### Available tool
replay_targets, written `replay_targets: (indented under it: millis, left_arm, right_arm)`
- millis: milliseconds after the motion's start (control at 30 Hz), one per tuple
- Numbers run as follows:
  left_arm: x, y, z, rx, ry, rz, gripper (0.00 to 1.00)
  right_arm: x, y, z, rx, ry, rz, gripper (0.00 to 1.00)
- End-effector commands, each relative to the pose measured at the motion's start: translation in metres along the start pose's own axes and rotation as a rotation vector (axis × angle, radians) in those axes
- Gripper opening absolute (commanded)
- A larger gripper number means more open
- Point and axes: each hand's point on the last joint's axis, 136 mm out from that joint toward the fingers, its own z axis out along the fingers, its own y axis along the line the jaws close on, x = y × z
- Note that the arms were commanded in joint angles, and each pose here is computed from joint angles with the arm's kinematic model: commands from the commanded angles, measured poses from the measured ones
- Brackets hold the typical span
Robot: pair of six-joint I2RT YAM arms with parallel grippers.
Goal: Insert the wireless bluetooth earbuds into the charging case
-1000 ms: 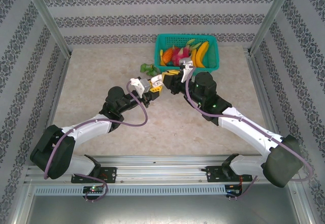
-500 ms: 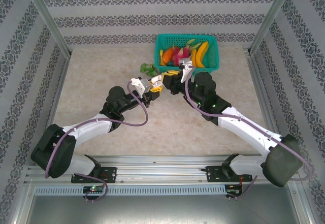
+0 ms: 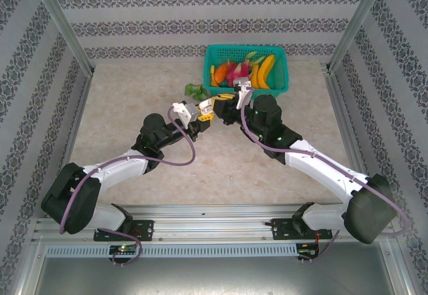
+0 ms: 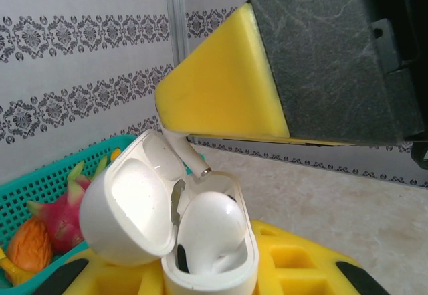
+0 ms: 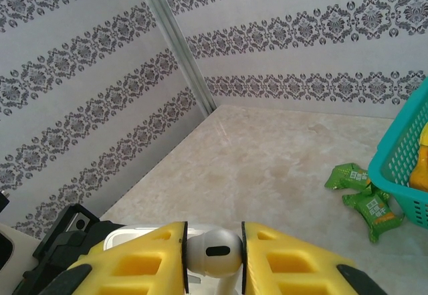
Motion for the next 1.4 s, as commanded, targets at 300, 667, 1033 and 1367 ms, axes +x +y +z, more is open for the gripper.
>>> replay_targets:
  millis: [300, 667, 1033, 1367]
  left_arm:
    - [-0.020, 0.006, 0.003, -0.006, -0.057, 0.010, 0.00]
    - [-0.019, 0.007, 0.003, -0.007, -0.059, 0.009, 0.00]
    - [-0.019, 0.007, 0.003, -0.010, -0.060, 0.007, 0.00]
    - [-0.020, 0.007, 0.003, -0.008, -0.063, 0.008, 0.00]
  right_arm:
    - [0.019, -0.003, 0.006, 0.025, 0.043, 0.009, 0.23]
    - [0.030, 0.006, 0.008, 0.058, 0.058, -0.090, 0.24]
    - [0.041, 0.015, 0.010, 0.098, 0.083, -0.196, 0.26]
    - [0.040, -0.001, 0.007, 0.158, 0.069, -0.159, 0.26]
